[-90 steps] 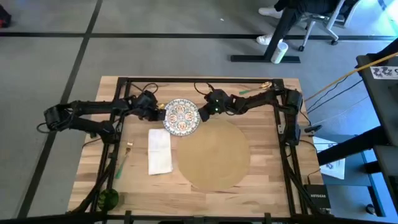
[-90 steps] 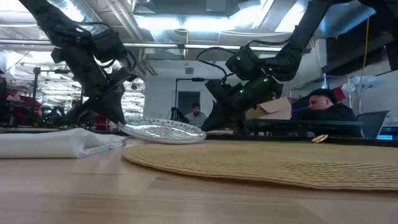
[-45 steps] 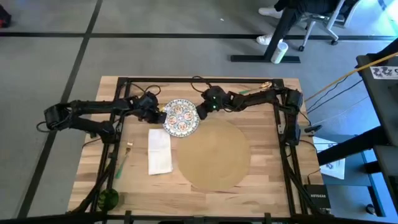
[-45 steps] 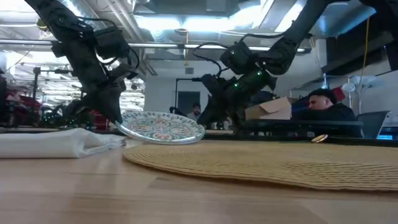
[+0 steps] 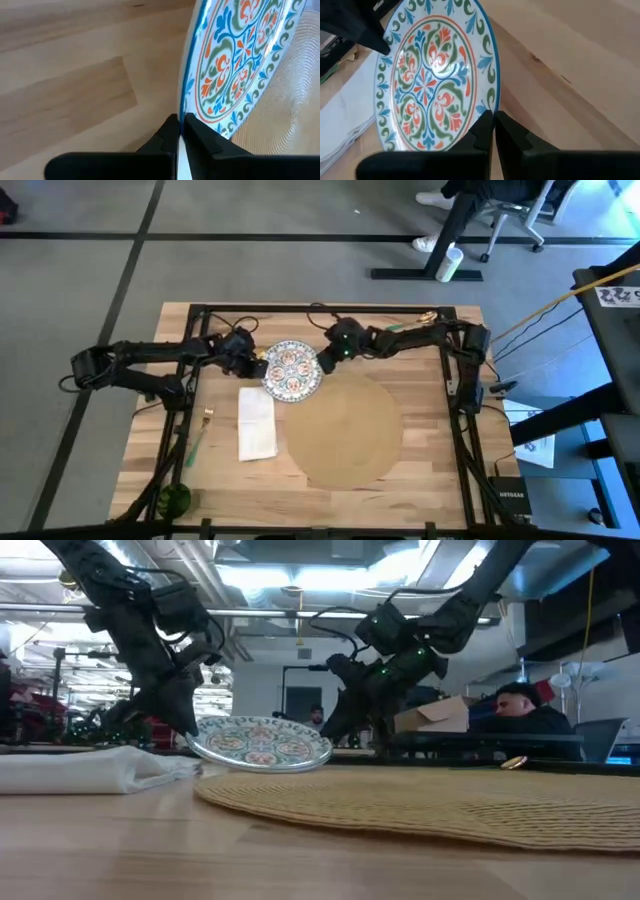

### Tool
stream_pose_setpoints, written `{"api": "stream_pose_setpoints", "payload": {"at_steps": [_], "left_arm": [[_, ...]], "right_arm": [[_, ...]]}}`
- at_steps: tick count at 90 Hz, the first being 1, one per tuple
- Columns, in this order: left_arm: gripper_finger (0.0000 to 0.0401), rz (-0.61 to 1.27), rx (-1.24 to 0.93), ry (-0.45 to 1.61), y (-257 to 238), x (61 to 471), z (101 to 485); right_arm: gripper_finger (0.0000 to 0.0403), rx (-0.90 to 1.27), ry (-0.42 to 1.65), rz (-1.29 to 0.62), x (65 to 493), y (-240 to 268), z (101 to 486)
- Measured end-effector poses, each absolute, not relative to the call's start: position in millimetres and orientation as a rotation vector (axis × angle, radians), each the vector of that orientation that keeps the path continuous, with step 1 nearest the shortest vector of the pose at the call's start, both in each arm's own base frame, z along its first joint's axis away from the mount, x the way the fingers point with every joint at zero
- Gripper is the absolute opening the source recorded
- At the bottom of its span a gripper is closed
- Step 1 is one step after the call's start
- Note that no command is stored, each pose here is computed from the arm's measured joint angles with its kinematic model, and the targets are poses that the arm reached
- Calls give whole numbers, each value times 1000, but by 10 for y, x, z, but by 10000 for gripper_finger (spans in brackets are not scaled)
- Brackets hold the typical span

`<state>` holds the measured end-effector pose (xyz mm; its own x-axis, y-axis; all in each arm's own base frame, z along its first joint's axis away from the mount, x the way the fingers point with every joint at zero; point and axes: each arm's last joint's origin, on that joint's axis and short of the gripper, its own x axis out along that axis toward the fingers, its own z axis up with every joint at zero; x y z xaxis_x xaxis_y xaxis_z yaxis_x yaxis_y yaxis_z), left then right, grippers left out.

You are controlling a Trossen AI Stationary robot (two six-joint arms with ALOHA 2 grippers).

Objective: Set table place
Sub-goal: Put the blue patterned plate on the brown place mat

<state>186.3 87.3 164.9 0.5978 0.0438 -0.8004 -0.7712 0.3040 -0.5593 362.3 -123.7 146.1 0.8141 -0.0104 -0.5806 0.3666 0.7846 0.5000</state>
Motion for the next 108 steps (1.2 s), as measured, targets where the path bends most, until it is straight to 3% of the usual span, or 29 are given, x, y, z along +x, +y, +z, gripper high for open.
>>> {"api": "stream_pose_setpoints", "payload": {"at_steps": [39, 56, 108], "left_arm": [[1, 529, -1099, 732, 814, 2042, 1897], [3, 435, -1049, 532, 819, 2206, 2078], [2, 414, -1064, 551, 791, 2212, 2063]], "right_arm": [[1, 693, 769, -151, 3495, -1160, 1430], [1, 702, 900, -121, 3378, -1092, 1420], [1, 675, 926, -31, 3234, -1004, 1700]]}}
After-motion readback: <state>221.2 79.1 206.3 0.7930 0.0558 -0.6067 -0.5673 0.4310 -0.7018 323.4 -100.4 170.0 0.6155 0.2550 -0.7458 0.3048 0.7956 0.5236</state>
